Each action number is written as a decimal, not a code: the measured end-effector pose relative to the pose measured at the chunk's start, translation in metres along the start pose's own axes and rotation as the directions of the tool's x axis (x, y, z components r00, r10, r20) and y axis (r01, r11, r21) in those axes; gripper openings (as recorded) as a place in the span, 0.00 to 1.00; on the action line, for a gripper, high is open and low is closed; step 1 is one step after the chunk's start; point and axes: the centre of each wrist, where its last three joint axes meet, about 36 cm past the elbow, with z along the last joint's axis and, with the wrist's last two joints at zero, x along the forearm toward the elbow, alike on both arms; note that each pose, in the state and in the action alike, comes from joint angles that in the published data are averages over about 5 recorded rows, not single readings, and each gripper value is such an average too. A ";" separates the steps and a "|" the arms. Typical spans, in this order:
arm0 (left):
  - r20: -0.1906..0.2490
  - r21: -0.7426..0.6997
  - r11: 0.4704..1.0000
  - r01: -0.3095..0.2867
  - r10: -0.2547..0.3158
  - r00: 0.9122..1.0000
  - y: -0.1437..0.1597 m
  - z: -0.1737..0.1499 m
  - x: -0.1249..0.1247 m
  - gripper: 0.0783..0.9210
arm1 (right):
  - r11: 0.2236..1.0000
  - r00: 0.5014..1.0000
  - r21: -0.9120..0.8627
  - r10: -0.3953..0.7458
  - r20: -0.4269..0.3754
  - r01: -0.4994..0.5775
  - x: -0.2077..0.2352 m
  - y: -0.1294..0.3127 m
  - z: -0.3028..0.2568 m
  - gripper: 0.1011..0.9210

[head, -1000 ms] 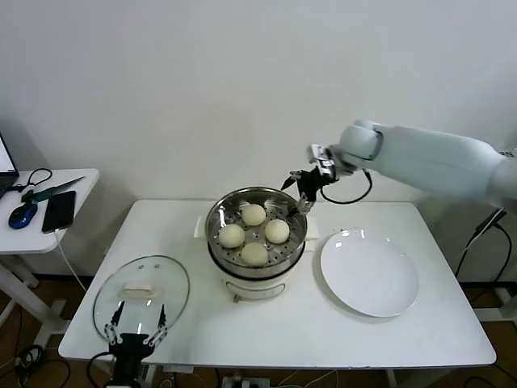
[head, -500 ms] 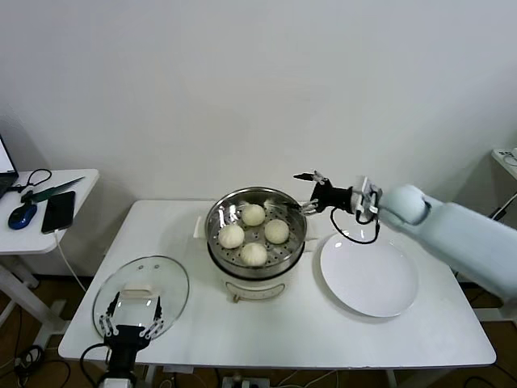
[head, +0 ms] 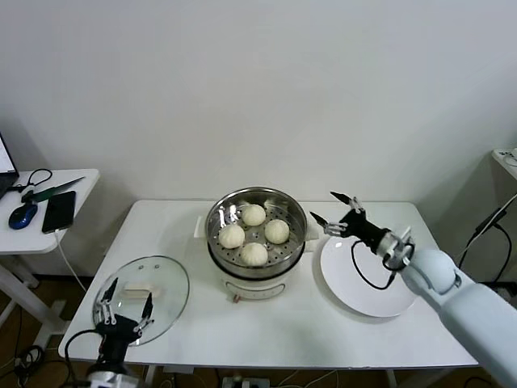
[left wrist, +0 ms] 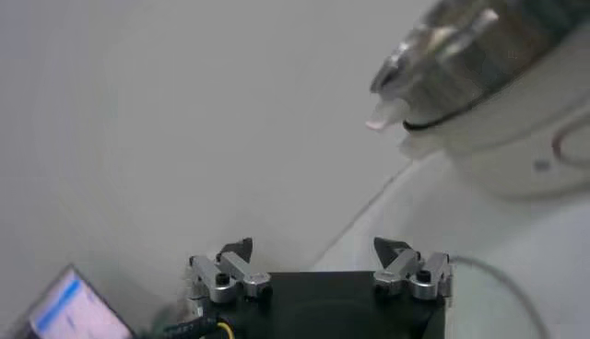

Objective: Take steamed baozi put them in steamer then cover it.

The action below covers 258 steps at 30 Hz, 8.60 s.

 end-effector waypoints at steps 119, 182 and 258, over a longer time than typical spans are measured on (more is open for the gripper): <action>0.068 -0.635 0.731 0.250 -0.269 0.961 0.028 -0.096 -0.079 0.08 | 0.975 0.961 -0.011 0.218 -0.171 -0.223 0.089 0.015 0.107 0.88; 0.059 -0.579 0.812 0.075 -0.050 0.997 -0.104 -0.297 -0.185 0.08 | 0.965 0.945 0.025 0.260 -0.198 -0.261 0.092 0.007 0.120 0.88; 0.046 -0.320 0.946 0.060 -0.047 0.998 -0.037 -0.223 -0.119 0.88 | 0.960 0.939 0.034 0.281 -0.199 -0.280 0.093 0.010 0.111 0.88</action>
